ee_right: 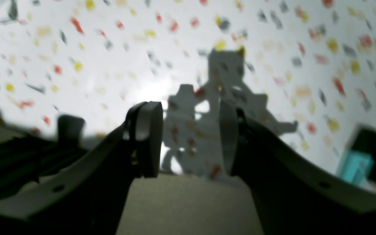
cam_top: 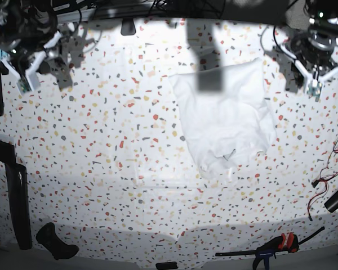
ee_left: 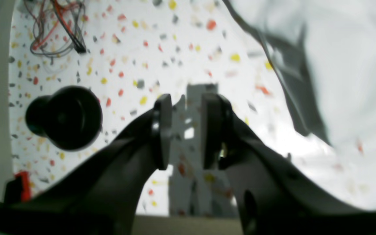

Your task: Fold the T-shirt properly

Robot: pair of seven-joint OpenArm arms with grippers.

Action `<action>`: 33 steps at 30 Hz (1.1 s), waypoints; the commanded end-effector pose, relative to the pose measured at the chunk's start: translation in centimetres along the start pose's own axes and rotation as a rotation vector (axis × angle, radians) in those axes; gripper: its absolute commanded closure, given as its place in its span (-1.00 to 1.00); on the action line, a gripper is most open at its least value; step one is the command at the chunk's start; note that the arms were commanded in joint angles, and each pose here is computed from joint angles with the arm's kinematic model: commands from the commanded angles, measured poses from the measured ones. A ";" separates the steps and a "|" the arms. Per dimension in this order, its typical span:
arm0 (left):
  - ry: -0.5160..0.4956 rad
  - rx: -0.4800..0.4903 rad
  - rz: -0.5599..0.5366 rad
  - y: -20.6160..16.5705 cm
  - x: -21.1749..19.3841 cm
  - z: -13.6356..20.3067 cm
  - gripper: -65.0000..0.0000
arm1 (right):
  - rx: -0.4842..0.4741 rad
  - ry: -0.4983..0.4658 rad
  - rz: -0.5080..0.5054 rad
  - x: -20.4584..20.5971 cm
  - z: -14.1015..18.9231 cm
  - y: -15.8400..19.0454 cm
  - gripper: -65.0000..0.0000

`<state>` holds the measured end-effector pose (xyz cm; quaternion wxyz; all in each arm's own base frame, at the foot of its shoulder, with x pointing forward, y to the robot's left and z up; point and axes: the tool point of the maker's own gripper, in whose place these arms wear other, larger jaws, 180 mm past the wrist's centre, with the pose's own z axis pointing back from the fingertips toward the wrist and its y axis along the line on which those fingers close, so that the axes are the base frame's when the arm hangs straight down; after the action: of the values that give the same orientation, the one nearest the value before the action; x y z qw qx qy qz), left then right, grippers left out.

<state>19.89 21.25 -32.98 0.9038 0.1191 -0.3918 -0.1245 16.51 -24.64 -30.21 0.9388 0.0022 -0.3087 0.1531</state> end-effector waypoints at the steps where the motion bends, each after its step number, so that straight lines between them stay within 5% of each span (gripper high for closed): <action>1: -0.051 0.008 -0.013 0.3 1.3 0.9 0.54 | -0.019 -0.013 0.020 0.2 0.8 -0.4 0.14; 8: 0.053 -0.041 -0.050 -1.4 -1.4 4.9 0.54 | -0.071 0.145 -0.025 -5.3 3.5 -1.5 0.14; 17: 0.271 -0.085 -0.117 -2.5 -8.2 8.5 0.54 | 0.027 0.305 -0.076 -10.7 6.4 1.1 0.14; 26: 0.347 -0.104 -0.142 -2.8 -10.6 10.1 0.54 | 0.059 0.421 -0.089 -13.8 8.3 2.3 0.14; 33: 0.537 -0.091 -0.188 -1.9 -20.7 9.3 0.54 | 0.068 0.442 -0.189 -15.6 8.3 3.5 0.14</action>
<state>-0.84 24.91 -41.87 0.9644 0.1405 -0.1214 -0.1881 -1.08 -26.43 -33.21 0.9932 0.0331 -0.0916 0.0635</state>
